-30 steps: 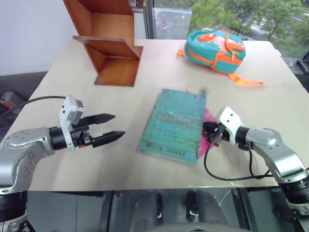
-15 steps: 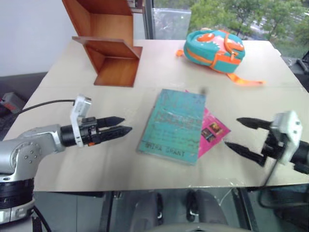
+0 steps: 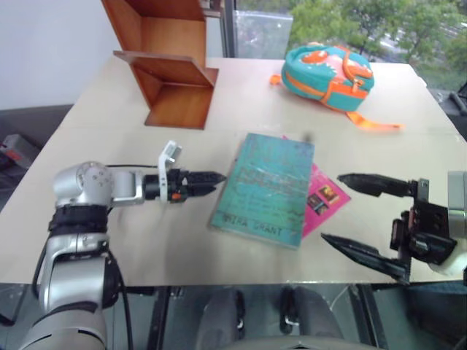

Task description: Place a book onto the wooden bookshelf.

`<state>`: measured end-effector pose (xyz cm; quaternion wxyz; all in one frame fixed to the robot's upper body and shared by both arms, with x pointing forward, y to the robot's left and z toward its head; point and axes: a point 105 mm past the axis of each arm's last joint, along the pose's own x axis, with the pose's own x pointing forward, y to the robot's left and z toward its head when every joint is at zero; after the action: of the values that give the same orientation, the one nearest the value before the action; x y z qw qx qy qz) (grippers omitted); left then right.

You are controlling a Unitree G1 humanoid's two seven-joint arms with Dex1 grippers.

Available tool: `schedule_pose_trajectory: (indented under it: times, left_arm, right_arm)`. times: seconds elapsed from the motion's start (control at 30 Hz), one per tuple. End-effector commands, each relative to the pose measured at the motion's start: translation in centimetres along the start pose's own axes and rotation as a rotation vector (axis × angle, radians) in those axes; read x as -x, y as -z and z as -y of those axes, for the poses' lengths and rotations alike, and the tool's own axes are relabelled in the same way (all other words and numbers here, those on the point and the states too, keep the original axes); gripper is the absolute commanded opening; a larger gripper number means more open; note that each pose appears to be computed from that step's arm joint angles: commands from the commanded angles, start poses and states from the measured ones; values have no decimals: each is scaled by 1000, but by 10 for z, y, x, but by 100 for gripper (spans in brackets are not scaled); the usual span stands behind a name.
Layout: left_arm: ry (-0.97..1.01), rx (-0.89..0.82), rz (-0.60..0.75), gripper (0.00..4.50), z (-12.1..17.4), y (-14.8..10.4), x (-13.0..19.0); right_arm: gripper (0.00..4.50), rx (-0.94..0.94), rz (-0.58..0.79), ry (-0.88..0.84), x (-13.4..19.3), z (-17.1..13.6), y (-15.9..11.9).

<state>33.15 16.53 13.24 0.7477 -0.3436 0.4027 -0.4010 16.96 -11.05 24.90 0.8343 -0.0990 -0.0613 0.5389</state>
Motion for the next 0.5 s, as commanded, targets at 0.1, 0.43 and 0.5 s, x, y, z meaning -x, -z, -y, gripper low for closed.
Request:
schedule_pose_trajectory:
  times: [0.1,0.43,0.5]
  left_arm:
    - [115,10,-71,450,12,1,-28]
    - [252,-60,-181,162,18,0,-33]
    - [278,-48,-182,61,20,-1,-29]
  right_arm:
    - [446,26,49,0,-10,-3,-6]
    - [450,39,46,-9,-23,-1,1]
    - [450,39,45,-10,-25,-1,3]
